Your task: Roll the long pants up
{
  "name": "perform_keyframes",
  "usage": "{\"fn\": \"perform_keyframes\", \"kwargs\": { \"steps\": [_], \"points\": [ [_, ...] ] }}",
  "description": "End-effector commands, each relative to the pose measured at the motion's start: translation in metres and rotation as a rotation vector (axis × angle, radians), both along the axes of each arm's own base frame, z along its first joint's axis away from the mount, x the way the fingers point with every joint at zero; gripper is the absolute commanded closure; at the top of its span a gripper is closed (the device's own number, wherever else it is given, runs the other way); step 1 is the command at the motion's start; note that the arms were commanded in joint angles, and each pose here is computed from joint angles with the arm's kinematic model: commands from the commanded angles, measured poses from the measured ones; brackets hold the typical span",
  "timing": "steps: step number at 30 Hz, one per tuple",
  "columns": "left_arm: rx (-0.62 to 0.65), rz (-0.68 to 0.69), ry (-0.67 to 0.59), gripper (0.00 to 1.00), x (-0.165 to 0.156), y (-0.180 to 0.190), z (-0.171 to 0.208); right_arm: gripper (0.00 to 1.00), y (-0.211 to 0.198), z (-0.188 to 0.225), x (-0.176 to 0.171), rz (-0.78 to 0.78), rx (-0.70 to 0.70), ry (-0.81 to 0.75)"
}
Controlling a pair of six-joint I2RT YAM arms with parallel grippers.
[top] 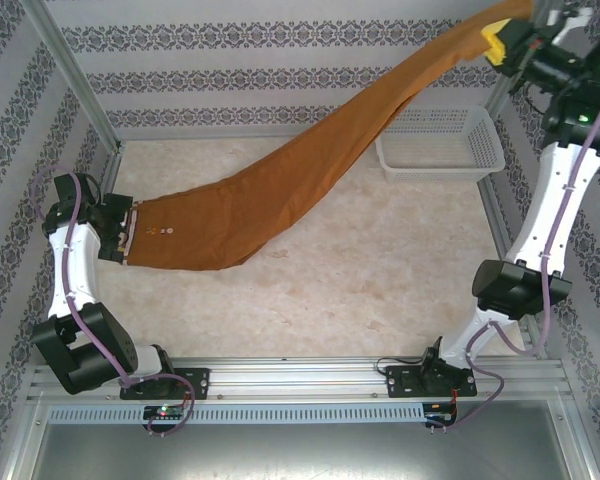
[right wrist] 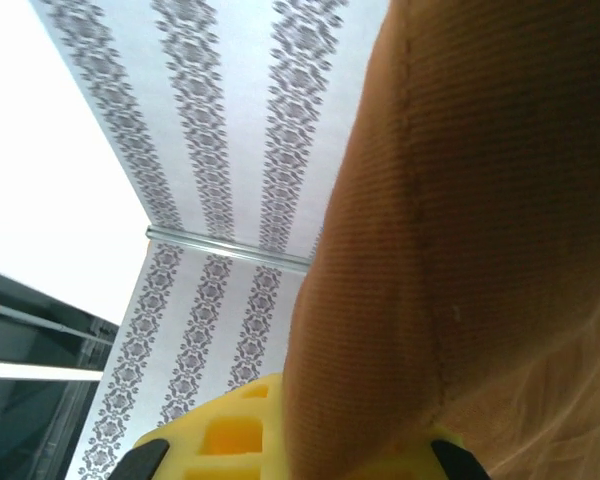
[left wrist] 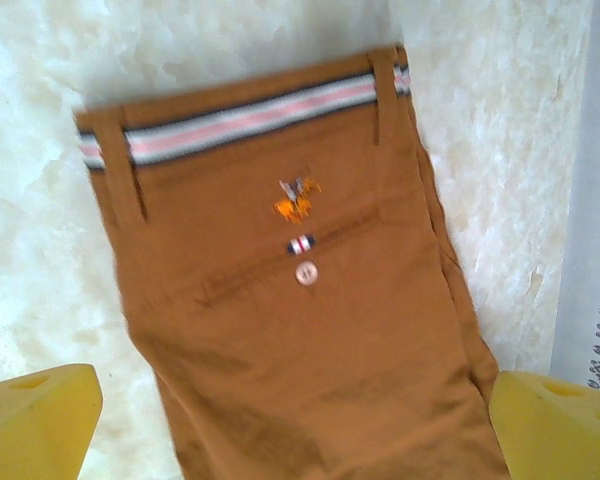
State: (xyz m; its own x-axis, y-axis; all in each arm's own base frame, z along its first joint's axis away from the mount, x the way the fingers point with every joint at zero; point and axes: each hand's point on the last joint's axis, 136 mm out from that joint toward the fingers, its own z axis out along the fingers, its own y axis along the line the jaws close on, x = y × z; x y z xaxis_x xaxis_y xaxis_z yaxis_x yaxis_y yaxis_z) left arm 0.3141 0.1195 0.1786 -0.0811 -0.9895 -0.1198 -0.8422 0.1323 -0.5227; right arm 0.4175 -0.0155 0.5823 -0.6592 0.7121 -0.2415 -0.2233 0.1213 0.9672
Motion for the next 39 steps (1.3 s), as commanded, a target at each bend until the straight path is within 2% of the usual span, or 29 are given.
{"fn": "perform_keyframes", "kwargs": {
  "steps": [1, 5, 8, 14, 21, 28, 32, 39],
  "points": [
    [0.010, 0.007, 0.001, 0.00, 0.004, 0.001, 0.006, 1.00, 0.007, 0.045, -0.039, 0.013, -0.015, -0.123],
    [0.006, 0.003, 0.002, 0.00, 0.007, 0.002, 0.004, 1.00, 0.000, 0.045, -0.044, -0.006, -0.015, -0.116],
    [0.001, 0.001, 0.010, 0.00, 0.008, 0.002, 0.001, 1.00, 0.013, 0.039, -0.043, 0.008, -0.025, -0.099],
    [-0.009, 0.001, 0.009, 0.00, 0.008, 0.000, -0.004, 1.00, 0.102, -0.010, -0.028, 0.183, -0.082, -0.014],
    [-0.003, -0.015, 0.019, 0.00, 0.006, -0.002, -0.005, 1.00, 0.194, -0.119, -0.001, 0.290, -0.187, 0.152],
    [0.000, -0.027, 0.031, 0.00, 0.004, -0.002, -0.008, 1.00, 0.286, -0.209, -0.009, 0.421, -0.290, 0.265],
    [0.002, -0.034, 0.030, 0.00, 0.004, -0.003, -0.008, 1.00, 0.332, -0.235, -0.014, 0.490, -0.310, 0.291],
    [0.005, -0.037, 0.038, 0.00, 0.001, -0.003, -0.009, 1.00, 0.387, -0.243, -0.012, 0.545, -0.323, 0.287]
  ]
}}
